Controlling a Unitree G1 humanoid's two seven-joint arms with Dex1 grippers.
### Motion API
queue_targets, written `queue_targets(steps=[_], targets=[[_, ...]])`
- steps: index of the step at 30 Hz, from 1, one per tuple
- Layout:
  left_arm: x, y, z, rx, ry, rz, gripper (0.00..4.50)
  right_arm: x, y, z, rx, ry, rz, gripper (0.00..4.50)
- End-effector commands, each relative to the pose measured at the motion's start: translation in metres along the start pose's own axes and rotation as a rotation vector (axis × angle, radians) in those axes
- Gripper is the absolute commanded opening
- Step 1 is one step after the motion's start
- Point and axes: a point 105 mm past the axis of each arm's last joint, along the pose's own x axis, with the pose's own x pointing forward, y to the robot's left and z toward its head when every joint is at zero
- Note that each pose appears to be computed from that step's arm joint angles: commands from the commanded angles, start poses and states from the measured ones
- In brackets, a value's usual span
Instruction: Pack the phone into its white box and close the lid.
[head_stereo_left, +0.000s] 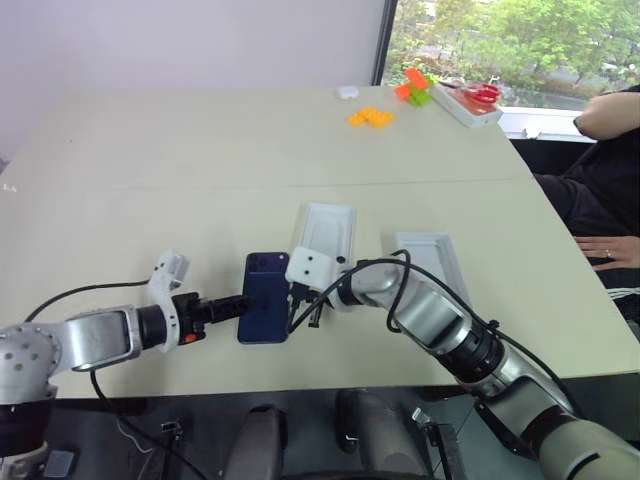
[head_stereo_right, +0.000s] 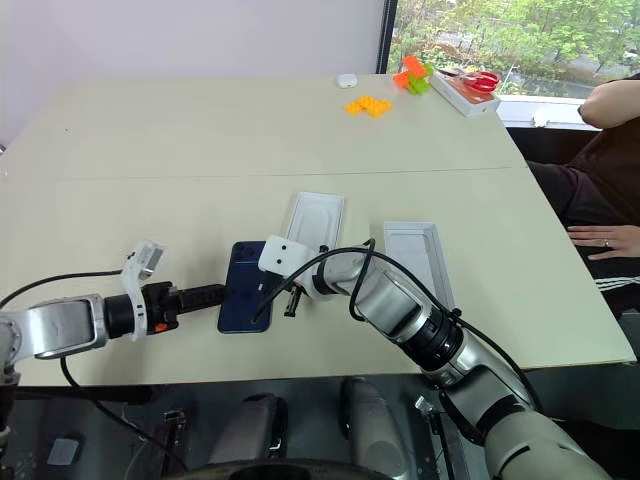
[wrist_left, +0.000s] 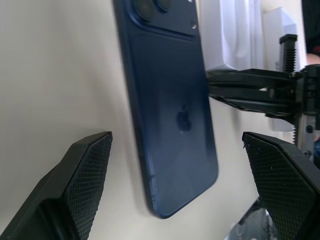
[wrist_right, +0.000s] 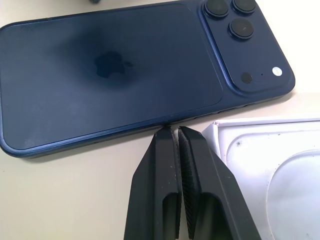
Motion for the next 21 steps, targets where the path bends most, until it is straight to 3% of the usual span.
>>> queue_targets(steps=[1,21], targets=[[0.008,-0.007,-0.013,-0.020,0.056,-0.038,4.40,0.003,0.006,0.010,-0.021,-0.036,0.026,0.18],[0.023,-0.023,-0.013,-0.080,0.008,-0.105,4.40,0.010,0.005,0.011,-0.011,-0.034,0.033,0.18]])
